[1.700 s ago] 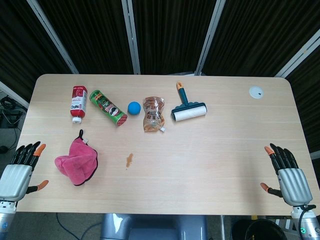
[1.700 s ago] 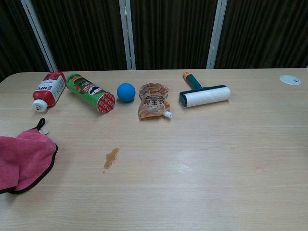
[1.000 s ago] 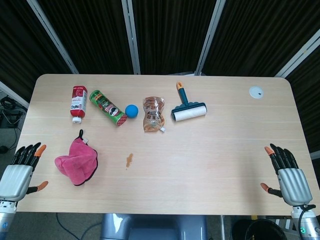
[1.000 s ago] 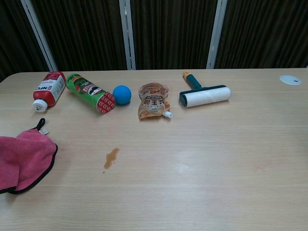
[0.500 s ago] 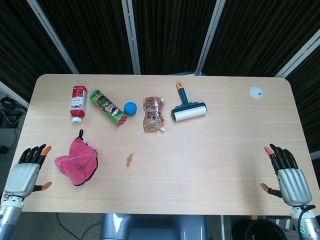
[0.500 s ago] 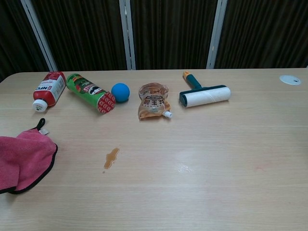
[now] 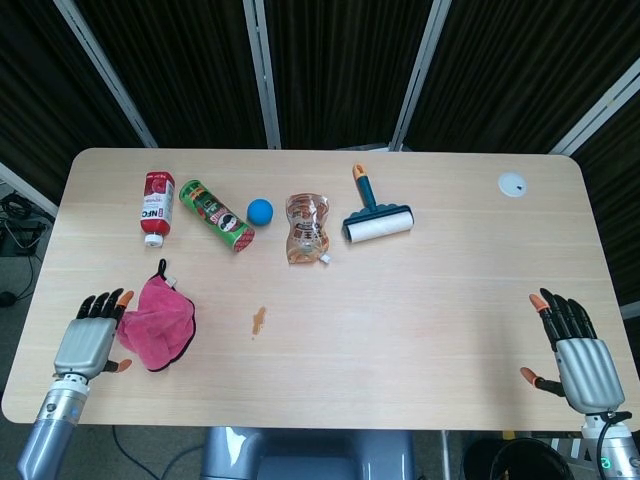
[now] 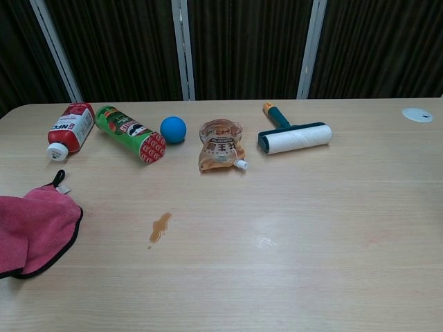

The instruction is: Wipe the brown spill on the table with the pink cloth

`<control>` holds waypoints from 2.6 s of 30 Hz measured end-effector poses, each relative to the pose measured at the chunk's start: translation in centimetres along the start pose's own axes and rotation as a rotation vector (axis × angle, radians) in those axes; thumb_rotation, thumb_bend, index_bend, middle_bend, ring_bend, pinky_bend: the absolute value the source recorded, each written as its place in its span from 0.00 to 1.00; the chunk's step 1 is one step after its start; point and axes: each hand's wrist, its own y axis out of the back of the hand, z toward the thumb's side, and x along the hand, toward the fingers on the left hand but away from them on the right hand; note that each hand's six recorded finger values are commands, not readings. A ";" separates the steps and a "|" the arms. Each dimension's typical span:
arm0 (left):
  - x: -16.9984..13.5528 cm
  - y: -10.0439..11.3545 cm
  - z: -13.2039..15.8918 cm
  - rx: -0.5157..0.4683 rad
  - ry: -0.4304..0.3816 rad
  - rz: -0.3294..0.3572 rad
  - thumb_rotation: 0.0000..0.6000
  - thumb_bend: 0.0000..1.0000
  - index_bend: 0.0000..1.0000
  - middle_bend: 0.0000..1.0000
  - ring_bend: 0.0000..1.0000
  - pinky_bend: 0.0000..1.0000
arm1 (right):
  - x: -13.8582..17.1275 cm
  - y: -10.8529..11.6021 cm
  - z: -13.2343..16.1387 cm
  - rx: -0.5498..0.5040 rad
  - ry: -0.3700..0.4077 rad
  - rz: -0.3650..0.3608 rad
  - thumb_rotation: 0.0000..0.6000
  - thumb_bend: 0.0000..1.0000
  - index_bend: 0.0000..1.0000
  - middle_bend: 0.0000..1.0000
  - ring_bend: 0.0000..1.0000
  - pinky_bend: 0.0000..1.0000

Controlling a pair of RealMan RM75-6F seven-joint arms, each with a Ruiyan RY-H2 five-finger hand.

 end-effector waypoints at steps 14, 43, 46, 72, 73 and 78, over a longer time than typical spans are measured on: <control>3.8 -2.0 1.7 0.059 0.027 -0.057 1.00 0.11 0.12 0.00 0.00 0.00 | 0.0 0.0 0.0 -0.010 -0.005 0.006 1.00 0.01 0.00 0.00 0.00 0.06; 5.6 7.4 11.2 -0.017 -0.249 0.284 1.00 0.56 0.86 0.65 0.57 0.54 | 0.0 0.0 -0.2 -0.023 -0.012 0.004 1.00 0.02 0.00 0.00 0.00 0.06; 5.6 8.6 13.5 0.003 -0.301 0.309 1.00 0.56 0.86 0.65 0.57 0.54 | 0.0 0.1 -0.2 -0.032 -0.016 0.004 1.00 0.01 0.00 0.00 0.00 0.06; 7.7 -0.7 25.8 0.152 -0.405 0.157 1.00 0.56 0.86 0.65 0.57 0.54 | -0.1 0.4 -0.5 -0.071 -0.023 0.004 1.00 0.01 0.00 0.00 0.00 0.06; 7.8 -0.8 25.9 0.154 -0.403 0.155 1.00 0.56 0.86 0.65 0.57 0.54 | -0.1 0.4 -0.5 -0.070 -0.023 0.004 1.00 0.01 0.00 0.00 0.00 0.06; 8.8 -1.4 25.3 0.172 -0.374 0.145 1.00 0.56 0.86 0.65 0.57 0.54 | 0.0 0.3 -0.6 -0.079 -0.024 0.006 1.00 0.01 0.00 0.00 0.00 0.06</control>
